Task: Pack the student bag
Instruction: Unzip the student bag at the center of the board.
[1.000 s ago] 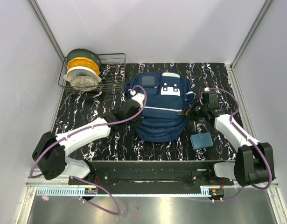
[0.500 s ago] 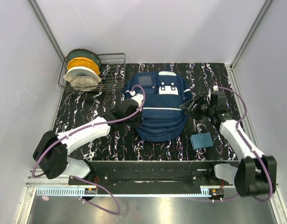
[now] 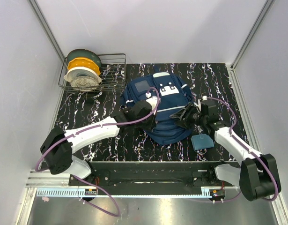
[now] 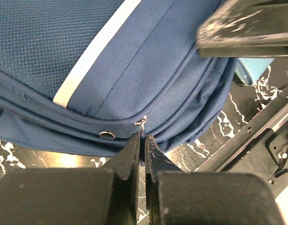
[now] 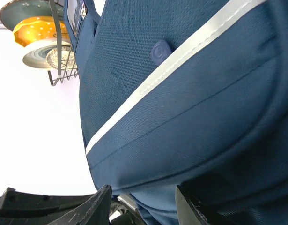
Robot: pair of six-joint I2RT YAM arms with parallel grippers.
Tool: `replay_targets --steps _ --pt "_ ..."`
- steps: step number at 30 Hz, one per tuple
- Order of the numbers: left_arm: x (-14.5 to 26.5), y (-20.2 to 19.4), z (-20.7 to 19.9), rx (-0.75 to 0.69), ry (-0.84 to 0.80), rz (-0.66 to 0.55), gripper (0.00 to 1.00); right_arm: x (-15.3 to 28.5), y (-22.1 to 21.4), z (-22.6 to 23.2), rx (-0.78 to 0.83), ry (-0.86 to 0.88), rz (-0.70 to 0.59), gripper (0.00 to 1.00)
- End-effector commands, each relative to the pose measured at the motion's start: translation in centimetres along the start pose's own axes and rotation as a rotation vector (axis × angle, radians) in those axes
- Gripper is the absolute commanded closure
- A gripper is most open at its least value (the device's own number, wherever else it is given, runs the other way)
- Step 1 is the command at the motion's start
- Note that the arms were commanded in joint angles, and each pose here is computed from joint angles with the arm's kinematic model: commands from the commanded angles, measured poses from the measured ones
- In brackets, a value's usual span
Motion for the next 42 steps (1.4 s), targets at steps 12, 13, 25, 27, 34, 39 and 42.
replay_targets --steps 12,13,25,27,34,39,42 --pt "0.8 1.9 -3.3 -0.019 -0.129 -0.062 1.00 -2.1 1.6 2.0 0.016 0.057 -0.075 0.76" --pt "0.8 1.9 -3.3 -0.022 -0.128 -0.062 1.00 -2.1 1.8 2.2 0.027 0.055 -0.083 0.81" --pt "1.4 0.0 2.8 -0.040 0.235 -0.012 1.00 -1.1 4.1 2.1 0.130 -0.073 -0.174 1.00" --pt "1.6 0.0 4.7 0.004 0.261 -0.014 1.00 -1.6 4.1 2.0 0.128 -0.066 -0.155 1.00" --pt "1.7 1.9 7.2 0.093 0.317 -0.056 1.00 -1.8 3.9 2.1 0.118 -0.032 -0.129 1.00" --pt "0.7 2.1 7.6 0.130 0.322 -0.015 1.00 -1.4 3.6 2.4 0.122 -0.011 -0.123 1.00" --pt "0.5 1.8 7.5 0.144 0.312 -0.002 0.92 -1.3 3.5 2.6 0.122 0.008 -0.119 1.00"
Point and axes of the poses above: each gripper's point midway between its finger pads, its own x axis back along the fingers, its own z axis along the line the jaws close on, y = z × x, the point moved 8 cm from there along x, back along the fingers, and after that the axes turned 3 degrees about x, right-handed, at the moved point
